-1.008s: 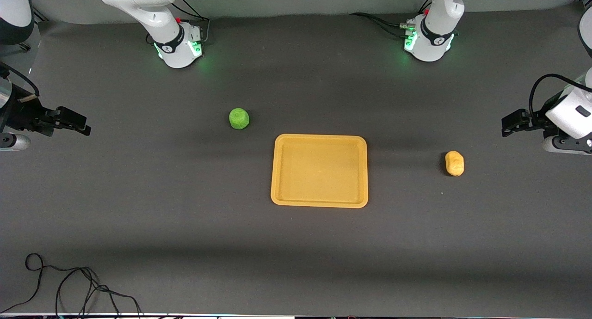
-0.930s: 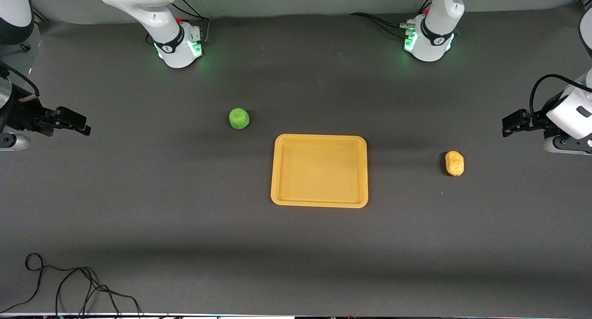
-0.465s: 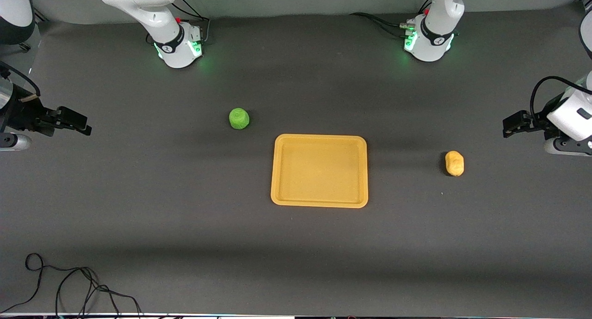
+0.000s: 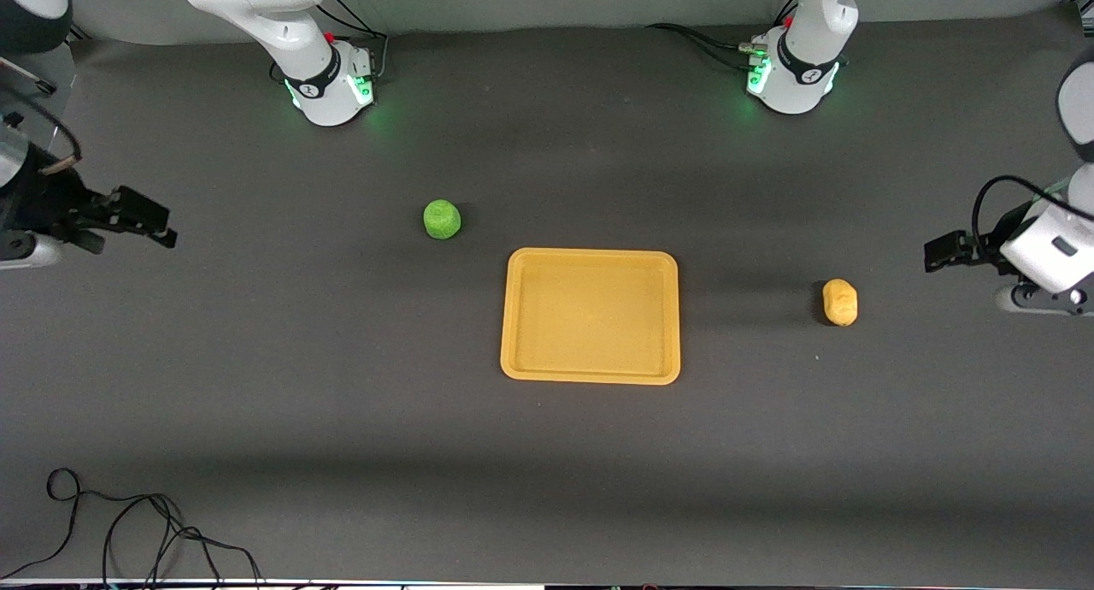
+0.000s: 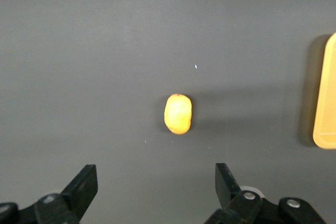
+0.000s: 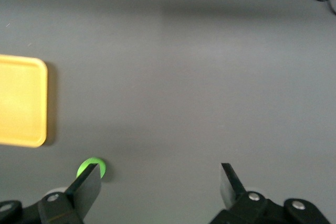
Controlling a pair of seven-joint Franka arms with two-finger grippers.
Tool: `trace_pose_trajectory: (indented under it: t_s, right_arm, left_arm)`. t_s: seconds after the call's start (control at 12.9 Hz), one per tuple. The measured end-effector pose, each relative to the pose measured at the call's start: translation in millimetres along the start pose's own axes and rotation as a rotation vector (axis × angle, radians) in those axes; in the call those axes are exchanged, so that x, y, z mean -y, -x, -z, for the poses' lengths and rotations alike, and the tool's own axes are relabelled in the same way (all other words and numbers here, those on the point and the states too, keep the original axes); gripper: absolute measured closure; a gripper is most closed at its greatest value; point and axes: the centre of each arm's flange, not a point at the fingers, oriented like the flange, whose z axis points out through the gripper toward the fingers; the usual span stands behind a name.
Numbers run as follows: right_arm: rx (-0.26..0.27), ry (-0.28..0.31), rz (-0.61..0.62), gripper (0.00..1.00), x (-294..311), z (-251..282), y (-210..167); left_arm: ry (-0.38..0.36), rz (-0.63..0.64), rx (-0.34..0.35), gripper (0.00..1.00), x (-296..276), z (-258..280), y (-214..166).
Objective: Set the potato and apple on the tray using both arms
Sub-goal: 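Lower the left gripper onto the yellow potato while the right gripper reaches the apple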
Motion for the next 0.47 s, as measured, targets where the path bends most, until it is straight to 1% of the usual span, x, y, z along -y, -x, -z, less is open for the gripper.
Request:
trace_pose_trajectory:
  t_s: [0.16,0.31,0.47]
  right_arm:
    - [0.012,0.001,-0.001,0.00,2,-3,0]
    - [0.020,0.001,-0.019,0.00,-8,-7,-2]
    - [0.026,0.000,-0.021,0.00,-9,-10,-4]
  left_arm:
    - [0.006,-0.044,0.015,0.00,10,-53,-19]
    - [0.021,-0.064,0.032,0.00,24,-132,-26]
    - [0.086,-0.036,0.066,0.00,24,-202,-15]
